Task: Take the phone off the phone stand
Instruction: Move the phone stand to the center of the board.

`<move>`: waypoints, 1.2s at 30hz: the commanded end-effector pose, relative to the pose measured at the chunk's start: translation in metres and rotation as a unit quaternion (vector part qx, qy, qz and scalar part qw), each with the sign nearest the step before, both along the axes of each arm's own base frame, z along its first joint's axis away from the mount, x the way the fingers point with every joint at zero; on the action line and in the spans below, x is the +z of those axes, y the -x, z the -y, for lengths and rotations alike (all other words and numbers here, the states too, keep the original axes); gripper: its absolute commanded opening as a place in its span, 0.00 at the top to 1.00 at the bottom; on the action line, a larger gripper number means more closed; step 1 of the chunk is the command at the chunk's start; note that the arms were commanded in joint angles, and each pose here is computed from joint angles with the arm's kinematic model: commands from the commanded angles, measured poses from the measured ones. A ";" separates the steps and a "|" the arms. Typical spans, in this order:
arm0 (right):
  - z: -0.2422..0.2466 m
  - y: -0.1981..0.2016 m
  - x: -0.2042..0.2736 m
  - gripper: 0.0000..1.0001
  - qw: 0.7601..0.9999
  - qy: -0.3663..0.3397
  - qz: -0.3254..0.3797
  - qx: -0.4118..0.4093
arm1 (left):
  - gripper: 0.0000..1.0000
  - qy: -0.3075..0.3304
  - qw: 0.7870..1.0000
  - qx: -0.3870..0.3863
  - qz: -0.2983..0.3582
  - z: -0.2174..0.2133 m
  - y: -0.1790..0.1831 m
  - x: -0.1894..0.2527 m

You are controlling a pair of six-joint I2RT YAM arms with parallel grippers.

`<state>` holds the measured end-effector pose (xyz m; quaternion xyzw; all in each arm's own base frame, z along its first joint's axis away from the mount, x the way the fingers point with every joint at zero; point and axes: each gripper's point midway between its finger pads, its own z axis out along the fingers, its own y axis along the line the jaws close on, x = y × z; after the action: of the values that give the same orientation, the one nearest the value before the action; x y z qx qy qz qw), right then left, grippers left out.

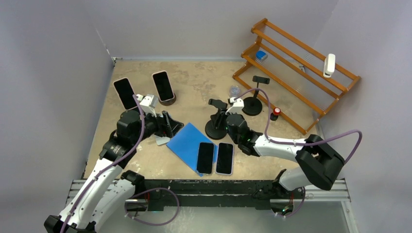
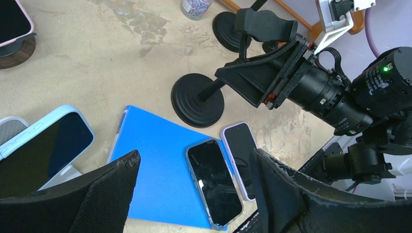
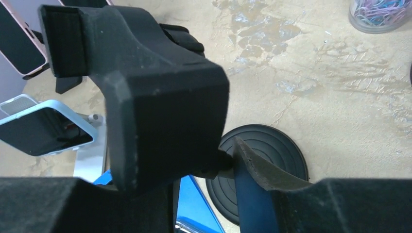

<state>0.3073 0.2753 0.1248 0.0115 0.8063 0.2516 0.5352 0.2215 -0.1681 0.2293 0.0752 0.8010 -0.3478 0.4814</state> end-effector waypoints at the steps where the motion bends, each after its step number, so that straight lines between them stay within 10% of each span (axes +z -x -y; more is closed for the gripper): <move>1: 0.000 -0.014 0.025 0.62 0.999 -0.008 0.030 -0.027 | 0.20 0.005 1.000 -0.006 0.024 0.002 -0.003 0.009; 12: 0.025 -0.022 0.045 1.00 0.995 0.047 0.051 -0.077 | 0.21 0.006 1.000 -0.008 0.024 0.003 -0.003 0.009; 36: 0.082 -0.116 0.050 1.00 0.953 0.144 0.092 -0.250 | 0.21 0.010 1.000 -0.013 0.023 0.005 -0.001 0.010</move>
<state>0.3994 0.1967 0.1346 0.0742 0.7949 -0.0081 0.6022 0.2209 -0.1689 0.2293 0.0768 0.8008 -0.3499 0.4800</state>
